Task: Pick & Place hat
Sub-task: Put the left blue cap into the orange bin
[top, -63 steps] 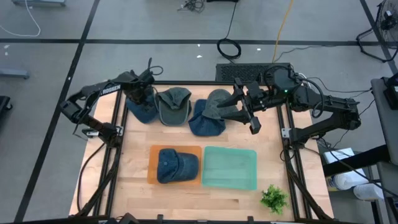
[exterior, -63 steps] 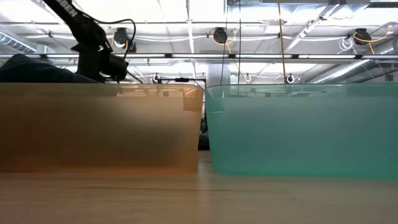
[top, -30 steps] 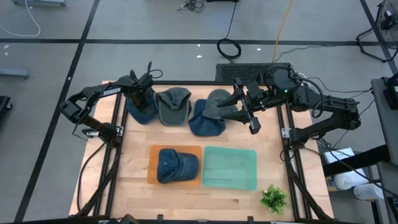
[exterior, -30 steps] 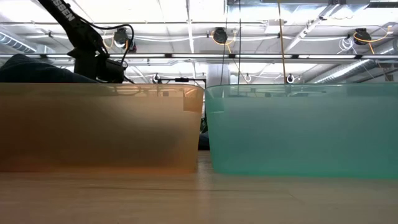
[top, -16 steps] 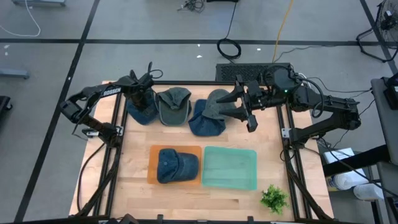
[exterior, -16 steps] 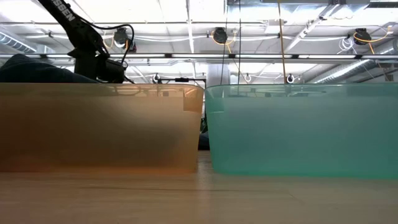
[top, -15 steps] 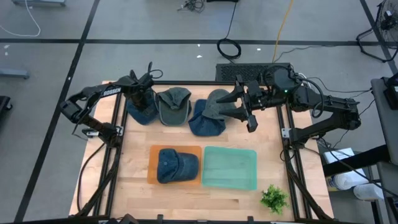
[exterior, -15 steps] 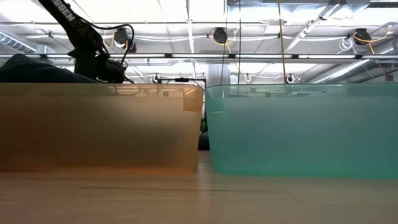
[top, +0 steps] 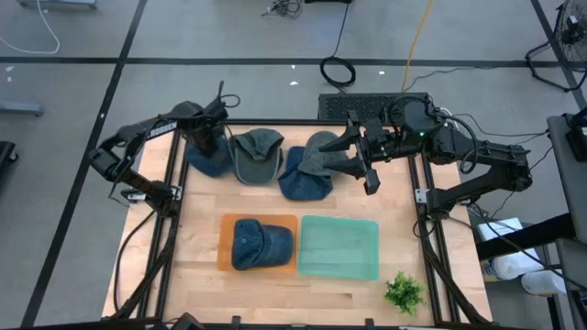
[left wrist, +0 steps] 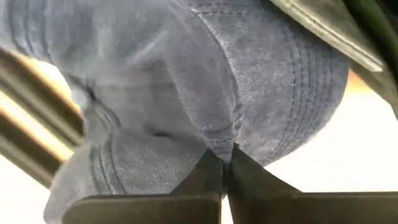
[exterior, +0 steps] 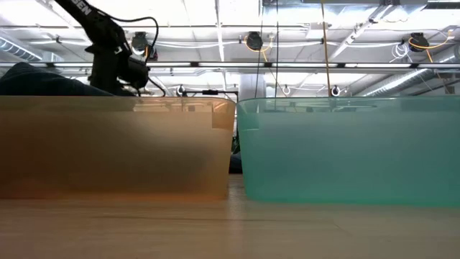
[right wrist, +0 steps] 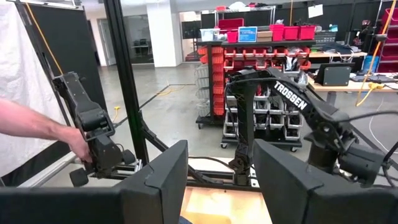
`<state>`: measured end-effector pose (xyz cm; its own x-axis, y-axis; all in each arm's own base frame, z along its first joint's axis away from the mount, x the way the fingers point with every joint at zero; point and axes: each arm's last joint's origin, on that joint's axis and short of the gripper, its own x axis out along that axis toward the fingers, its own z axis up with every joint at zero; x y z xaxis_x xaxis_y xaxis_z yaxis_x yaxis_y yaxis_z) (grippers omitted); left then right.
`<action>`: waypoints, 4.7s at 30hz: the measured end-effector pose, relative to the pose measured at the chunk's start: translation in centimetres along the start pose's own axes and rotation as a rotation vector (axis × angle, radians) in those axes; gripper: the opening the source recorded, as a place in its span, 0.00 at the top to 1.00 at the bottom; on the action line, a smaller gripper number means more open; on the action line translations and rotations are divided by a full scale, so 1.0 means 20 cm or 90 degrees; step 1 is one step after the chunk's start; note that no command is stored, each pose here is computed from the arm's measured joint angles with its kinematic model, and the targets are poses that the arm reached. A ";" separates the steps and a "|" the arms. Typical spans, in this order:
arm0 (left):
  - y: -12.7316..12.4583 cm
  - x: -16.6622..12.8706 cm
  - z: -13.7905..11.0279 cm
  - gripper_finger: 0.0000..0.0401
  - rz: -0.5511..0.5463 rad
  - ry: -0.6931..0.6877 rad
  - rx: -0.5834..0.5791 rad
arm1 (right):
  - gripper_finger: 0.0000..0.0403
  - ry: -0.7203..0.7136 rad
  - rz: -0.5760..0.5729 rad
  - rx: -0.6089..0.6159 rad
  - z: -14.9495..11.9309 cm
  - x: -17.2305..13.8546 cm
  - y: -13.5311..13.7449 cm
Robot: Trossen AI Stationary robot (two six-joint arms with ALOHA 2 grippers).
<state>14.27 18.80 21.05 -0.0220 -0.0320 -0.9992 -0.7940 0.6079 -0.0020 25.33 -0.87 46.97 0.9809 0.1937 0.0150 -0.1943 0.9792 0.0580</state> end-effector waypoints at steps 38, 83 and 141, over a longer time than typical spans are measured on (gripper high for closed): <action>-0.28 -0.69 -0.44 1.00 -0.156 -0.053 -0.338 | 0.58 0.000 0.004 0.000 0.00 0.00 0.00; -1.23 -0.82 -0.55 1.00 -0.138 -0.013 -0.367 | 0.58 0.000 0.003 0.001 0.00 0.00 0.00; -1.80 0.06 -0.61 0.99 -0.074 0.061 -0.403 | 0.58 0.002 0.006 0.001 0.00 0.00 0.00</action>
<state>35.49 -12.79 20.38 0.0544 -0.1578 -0.9860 -0.9983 0.0125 -0.0571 25.32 -0.85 46.95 0.9791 0.2028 0.0128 -0.2032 0.9773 0.0592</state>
